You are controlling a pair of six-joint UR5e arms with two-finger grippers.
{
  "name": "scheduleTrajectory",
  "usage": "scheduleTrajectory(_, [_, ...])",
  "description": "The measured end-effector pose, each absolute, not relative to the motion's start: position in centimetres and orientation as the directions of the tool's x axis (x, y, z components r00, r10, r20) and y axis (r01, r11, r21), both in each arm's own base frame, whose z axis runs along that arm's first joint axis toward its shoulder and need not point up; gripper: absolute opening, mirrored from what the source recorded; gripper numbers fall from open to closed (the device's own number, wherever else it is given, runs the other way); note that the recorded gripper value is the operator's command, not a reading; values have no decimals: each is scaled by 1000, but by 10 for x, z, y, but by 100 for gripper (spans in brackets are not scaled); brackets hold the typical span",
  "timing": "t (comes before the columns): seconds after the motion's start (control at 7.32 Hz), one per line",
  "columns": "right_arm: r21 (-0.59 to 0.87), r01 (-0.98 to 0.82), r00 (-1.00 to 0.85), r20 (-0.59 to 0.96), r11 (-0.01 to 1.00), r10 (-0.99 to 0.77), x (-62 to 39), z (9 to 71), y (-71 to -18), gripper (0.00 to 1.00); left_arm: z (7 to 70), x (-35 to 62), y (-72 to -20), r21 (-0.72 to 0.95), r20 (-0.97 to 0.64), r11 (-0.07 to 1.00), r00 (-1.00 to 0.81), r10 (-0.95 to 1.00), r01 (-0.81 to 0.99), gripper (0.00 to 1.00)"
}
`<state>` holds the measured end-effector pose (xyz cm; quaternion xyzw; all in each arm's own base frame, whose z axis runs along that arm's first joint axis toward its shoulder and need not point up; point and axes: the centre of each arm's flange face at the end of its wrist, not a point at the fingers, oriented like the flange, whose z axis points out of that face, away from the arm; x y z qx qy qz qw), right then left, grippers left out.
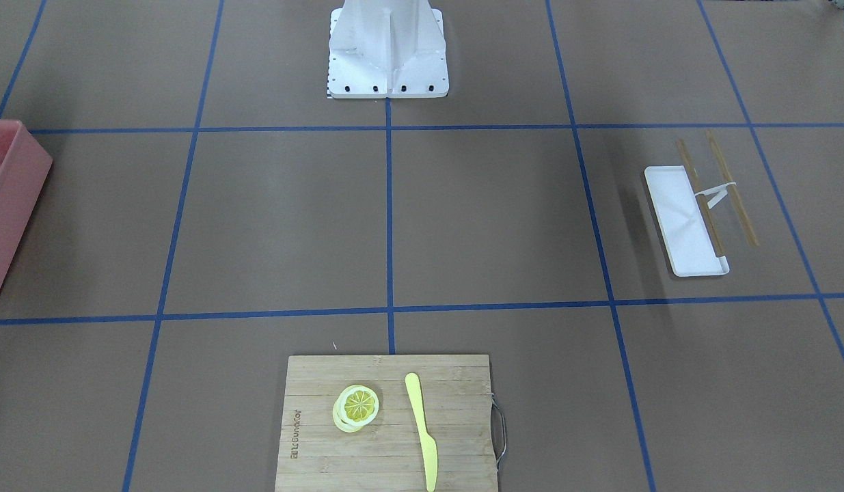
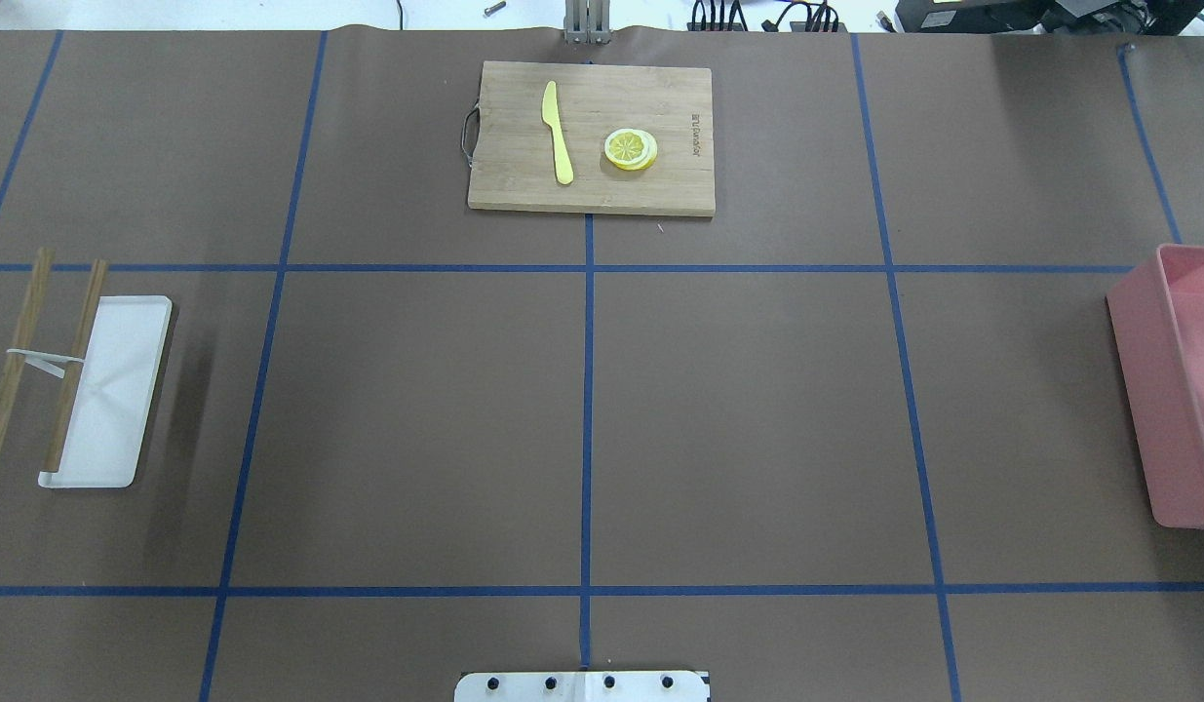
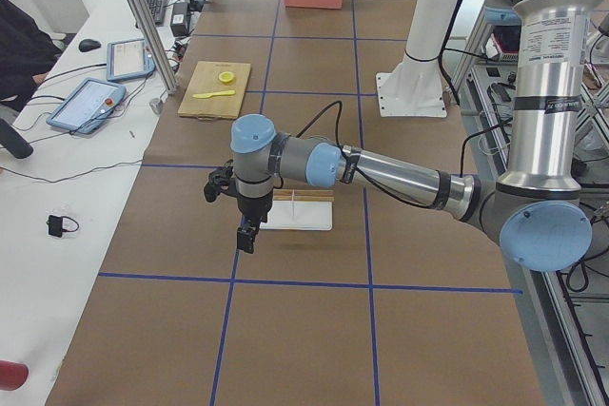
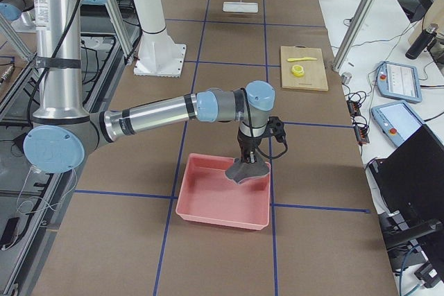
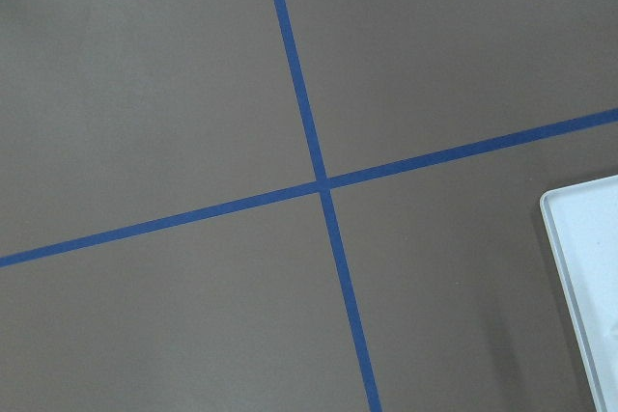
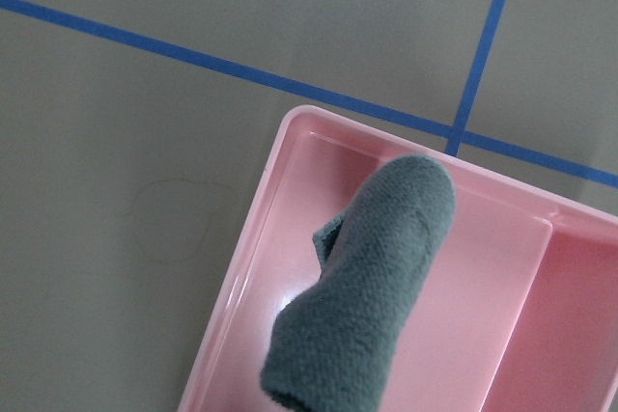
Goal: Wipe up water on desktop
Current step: 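Drop the grey cloth into the pink bin by opening the right gripper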
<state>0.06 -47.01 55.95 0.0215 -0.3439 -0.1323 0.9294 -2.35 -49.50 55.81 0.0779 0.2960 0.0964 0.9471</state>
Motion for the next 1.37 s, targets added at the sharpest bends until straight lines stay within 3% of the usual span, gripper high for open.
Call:
scheduleTrajectory(0.41, [114,216,734,636,970,-238,6,578,-460,100,563,-25,-494,196,-548,971,806,223,-136,98])
scheduleTrajectory(0.96, [176,108,757,624,979,-195,58,559,-476,100,576,-55,-495,155,-554,985,819,150,-76,98])
scheduleTrajectory(1.37, [60,36,675,735,998,-69,74,606,-470,100,597,-62,-493,85,-613,995,785,86,-43,98])
